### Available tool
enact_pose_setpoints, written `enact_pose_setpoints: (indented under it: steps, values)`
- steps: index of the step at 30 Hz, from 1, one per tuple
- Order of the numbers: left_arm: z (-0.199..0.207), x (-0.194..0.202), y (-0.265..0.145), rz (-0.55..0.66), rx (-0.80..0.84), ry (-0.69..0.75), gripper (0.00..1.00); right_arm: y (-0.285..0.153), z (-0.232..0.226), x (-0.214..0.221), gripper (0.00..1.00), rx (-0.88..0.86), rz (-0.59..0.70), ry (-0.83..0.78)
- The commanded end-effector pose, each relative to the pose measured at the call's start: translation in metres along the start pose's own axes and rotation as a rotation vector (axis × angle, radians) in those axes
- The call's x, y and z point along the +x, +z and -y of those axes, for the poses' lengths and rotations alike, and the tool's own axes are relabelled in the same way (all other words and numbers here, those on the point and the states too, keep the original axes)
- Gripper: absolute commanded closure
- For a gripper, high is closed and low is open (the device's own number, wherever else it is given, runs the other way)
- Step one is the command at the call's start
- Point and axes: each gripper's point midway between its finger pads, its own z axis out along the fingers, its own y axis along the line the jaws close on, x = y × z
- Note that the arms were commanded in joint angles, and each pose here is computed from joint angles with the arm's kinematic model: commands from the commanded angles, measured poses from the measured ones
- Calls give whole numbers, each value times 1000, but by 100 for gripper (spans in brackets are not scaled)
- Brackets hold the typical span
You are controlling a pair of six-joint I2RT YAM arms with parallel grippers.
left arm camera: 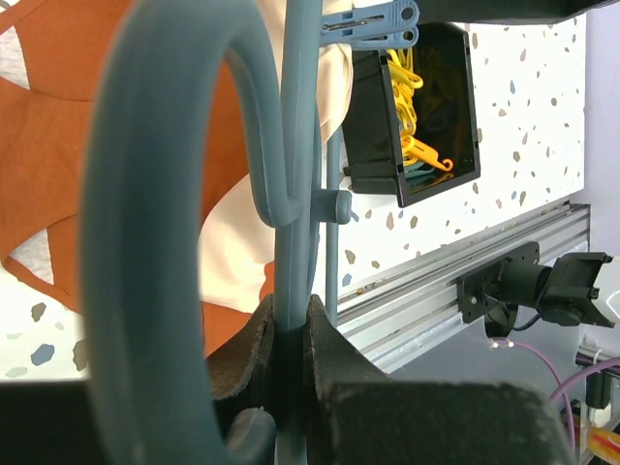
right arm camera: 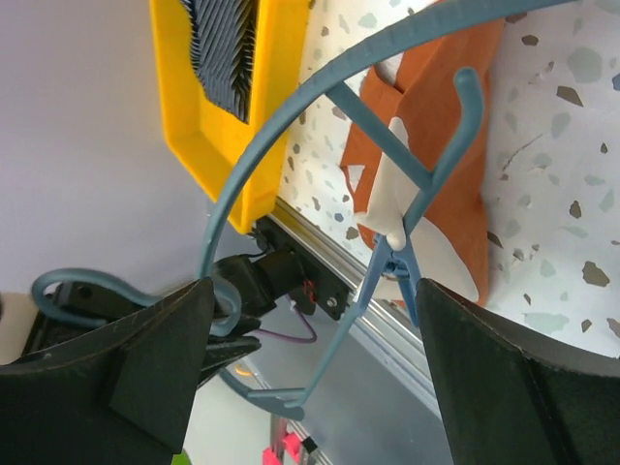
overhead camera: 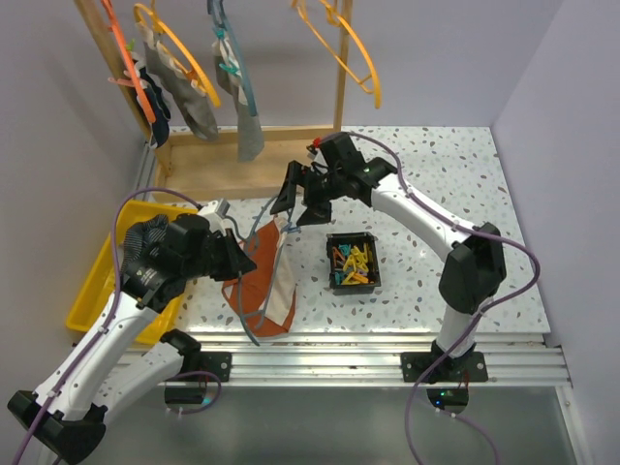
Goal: Remove the underwear clipped to the hanger
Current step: Remove the underwear from the hanger.
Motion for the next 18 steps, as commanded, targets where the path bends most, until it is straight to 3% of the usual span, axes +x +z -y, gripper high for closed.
enact_pose_setpoints:
  steps: [1, 12, 18]
  values:
    - [8, -13, -5, 59, 33, 21, 100, 2, 3, 6, 12, 77, -22, -14]
    - [4, -15, -5, 70, 9, 25, 100, -14, 22, -1, 17, 230, 26, -67]
    - [4, -16, -2, 69, 10, 30, 100, 1, 24, 16, 23, 156, -46, -29]
